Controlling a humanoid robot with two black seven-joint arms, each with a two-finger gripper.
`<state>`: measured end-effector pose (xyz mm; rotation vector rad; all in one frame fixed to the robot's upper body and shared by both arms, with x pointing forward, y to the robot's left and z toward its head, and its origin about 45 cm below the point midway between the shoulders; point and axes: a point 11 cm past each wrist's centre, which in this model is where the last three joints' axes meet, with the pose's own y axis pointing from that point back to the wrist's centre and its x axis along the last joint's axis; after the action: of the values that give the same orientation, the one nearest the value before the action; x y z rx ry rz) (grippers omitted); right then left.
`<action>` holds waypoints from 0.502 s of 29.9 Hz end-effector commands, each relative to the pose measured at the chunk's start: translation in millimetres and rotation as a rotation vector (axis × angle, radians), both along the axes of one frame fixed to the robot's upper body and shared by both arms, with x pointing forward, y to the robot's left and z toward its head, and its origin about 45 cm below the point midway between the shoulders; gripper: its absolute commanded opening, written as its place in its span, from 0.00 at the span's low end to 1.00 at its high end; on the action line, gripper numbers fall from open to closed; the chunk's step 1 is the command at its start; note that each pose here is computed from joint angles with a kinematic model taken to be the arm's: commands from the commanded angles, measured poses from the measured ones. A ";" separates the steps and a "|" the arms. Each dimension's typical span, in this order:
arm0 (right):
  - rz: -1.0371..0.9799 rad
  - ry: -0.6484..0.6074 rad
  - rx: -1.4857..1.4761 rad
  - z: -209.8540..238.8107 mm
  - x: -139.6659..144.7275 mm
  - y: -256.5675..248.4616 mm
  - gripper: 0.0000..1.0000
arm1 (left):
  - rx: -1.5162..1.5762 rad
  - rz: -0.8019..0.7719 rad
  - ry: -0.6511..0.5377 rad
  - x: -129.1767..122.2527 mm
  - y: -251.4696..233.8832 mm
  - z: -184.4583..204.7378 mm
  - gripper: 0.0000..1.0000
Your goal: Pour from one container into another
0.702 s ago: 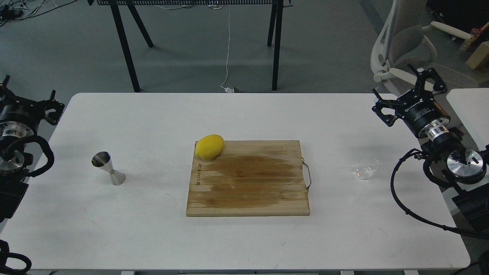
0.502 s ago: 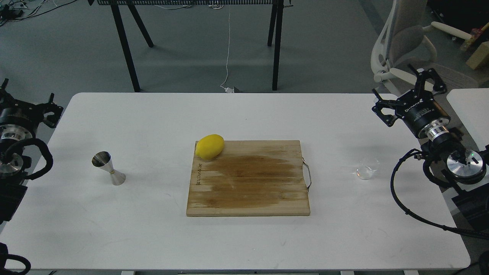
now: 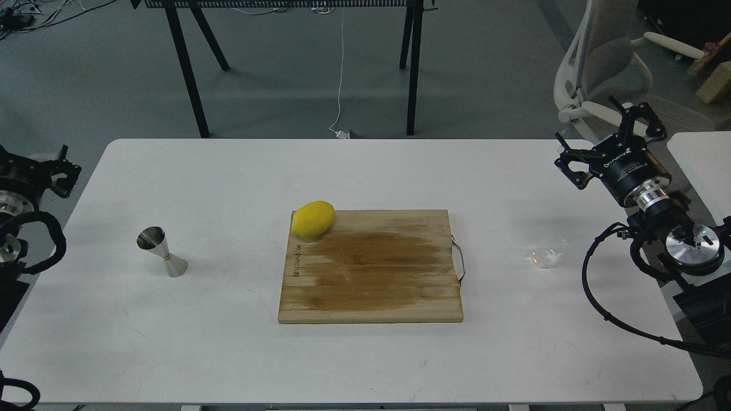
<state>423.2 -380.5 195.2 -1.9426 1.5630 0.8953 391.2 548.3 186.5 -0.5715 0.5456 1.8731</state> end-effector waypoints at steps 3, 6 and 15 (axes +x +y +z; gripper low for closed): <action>-0.010 0.001 -0.011 1.5 -2.9 -8.4 1.00 | 0.330 -0.005 0.046 8.6 24.6 46.1 1.00; -0.036 -0.019 -0.016 10.9 -2.4 -21.0 1.00 | 0.551 -0.030 0.008 18.2 24.5 78.0 1.00; -0.051 -0.043 -0.043 25.8 -4.3 -37.7 1.00 | 0.868 0.020 0.027 23.5 27.3 133.2 1.00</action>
<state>420.6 -413.9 220.1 -1.9271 1.6014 0.8062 420.6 571.9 307.2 -0.0049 -0.1988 1.8678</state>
